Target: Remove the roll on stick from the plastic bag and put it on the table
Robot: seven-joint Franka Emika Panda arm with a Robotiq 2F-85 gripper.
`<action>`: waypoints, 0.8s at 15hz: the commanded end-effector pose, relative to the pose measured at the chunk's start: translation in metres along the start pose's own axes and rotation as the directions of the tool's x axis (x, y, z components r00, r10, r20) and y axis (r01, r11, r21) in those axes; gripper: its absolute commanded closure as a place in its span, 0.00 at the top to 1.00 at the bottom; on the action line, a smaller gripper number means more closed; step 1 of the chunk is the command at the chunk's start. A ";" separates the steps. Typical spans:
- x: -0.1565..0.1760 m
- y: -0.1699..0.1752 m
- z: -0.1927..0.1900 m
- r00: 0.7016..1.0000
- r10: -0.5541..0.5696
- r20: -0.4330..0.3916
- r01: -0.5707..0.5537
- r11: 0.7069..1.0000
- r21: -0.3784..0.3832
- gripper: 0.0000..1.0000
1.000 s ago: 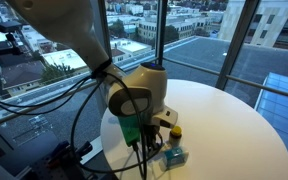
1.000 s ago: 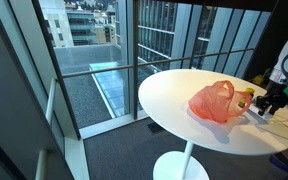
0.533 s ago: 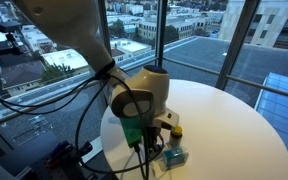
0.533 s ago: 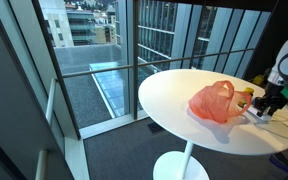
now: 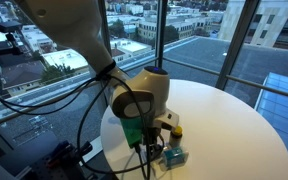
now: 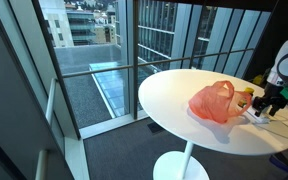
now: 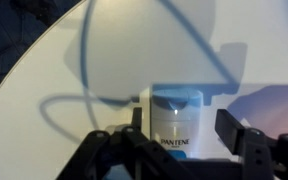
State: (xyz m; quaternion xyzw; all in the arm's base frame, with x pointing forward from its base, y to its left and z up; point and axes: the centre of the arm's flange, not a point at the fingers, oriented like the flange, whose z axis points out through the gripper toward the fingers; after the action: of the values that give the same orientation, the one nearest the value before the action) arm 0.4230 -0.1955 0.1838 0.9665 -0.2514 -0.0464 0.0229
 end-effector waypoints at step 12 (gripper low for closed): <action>-0.040 -0.067 -0.114 0.972 -0.233 0.023 0.233 0.972 0.013 1.00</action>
State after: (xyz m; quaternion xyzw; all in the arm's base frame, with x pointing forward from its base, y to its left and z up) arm 0.4387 -0.1378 0.2621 0.9857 -0.1570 -0.0604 0.0045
